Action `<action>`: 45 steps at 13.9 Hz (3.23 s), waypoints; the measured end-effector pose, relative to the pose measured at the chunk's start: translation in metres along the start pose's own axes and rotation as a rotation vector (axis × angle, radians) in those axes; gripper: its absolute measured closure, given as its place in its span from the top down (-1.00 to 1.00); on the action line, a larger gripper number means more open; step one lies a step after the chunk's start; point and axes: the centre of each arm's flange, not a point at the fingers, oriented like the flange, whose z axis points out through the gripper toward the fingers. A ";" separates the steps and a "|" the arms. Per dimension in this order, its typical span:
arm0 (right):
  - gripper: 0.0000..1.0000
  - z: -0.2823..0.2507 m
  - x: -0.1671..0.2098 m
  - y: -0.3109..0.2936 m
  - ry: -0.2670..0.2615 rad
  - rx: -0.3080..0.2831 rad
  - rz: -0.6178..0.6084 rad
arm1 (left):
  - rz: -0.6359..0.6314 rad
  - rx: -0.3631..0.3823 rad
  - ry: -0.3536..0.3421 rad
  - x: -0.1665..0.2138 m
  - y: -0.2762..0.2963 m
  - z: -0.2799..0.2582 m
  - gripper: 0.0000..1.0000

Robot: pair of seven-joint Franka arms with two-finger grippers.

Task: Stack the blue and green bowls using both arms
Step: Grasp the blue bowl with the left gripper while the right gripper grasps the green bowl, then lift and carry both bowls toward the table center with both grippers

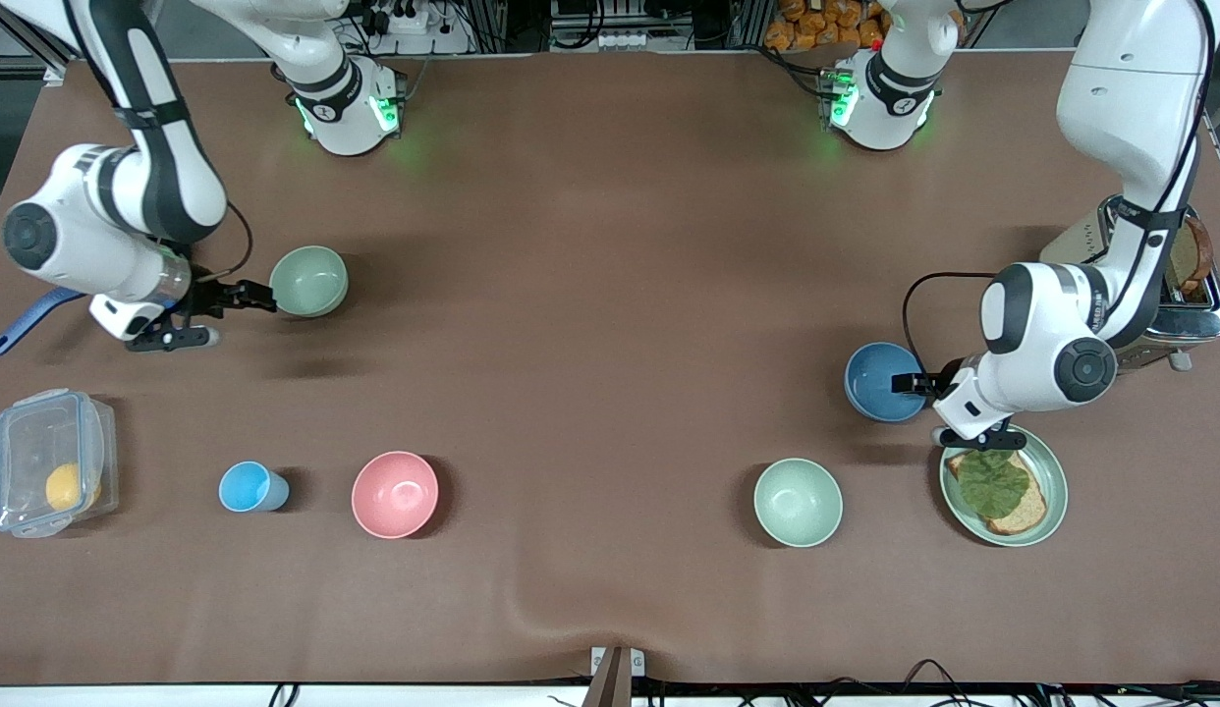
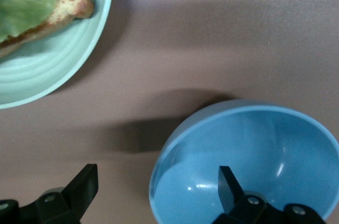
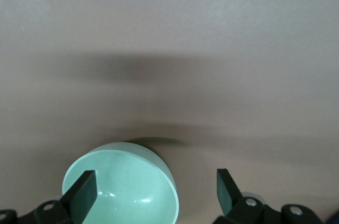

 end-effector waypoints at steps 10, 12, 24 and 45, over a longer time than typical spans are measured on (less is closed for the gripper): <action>0.67 0.051 -0.033 -0.007 0.070 -0.036 -0.087 | -0.031 -0.003 0.063 0.008 0.018 -0.003 -0.76; 0.59 0.060 -0.041 -0.007 0.081 -0.043 -0.107 | -0.027 0.000 0.100 0.011 0.024 -0.024 -0.89; -0.92 0.051 -0.045 -0.016 0.017 0.055 -0.036 | -0.355 -0.234 0.218 -0.037 0.144 -0.241 -0.89; -0.92 0.052 0.004 -0.441 0.130 0.076 0.589 | -0.586 -0.400 0.099 -0.040 0.172 -0.262 -0.89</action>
